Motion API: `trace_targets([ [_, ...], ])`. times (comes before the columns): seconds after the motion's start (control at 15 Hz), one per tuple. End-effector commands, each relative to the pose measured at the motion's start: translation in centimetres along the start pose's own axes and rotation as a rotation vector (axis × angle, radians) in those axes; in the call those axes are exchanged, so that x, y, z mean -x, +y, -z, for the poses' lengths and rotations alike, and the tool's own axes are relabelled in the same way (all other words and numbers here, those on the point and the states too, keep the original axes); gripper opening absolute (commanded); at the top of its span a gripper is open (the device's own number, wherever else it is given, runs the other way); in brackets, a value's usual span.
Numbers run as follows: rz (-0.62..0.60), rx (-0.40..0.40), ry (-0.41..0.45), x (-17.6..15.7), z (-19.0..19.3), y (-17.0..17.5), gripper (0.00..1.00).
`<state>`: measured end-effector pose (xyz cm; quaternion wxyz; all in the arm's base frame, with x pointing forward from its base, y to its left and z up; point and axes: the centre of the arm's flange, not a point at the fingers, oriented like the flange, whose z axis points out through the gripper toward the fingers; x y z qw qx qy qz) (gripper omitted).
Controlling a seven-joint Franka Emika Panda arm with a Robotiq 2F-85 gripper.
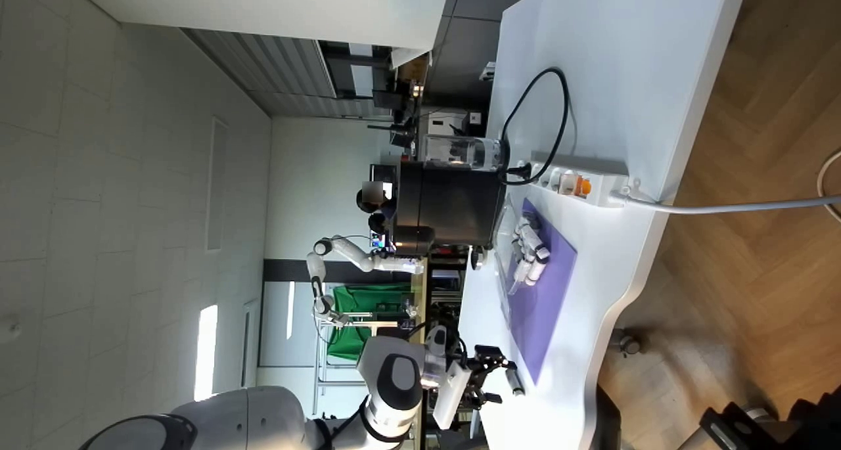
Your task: Remove the white object from the plastic container.
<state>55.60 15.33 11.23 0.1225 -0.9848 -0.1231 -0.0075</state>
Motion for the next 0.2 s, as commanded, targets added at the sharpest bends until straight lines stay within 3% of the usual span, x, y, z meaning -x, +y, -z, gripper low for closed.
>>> trace_targets([
  [0.0,0.007,-0.005,-0.006,-0.04,0.00,-0.16,1.00],
  [0.13,0.013,-0.009,-0.006,-0.16,0.10,-0.21,1.00],
])
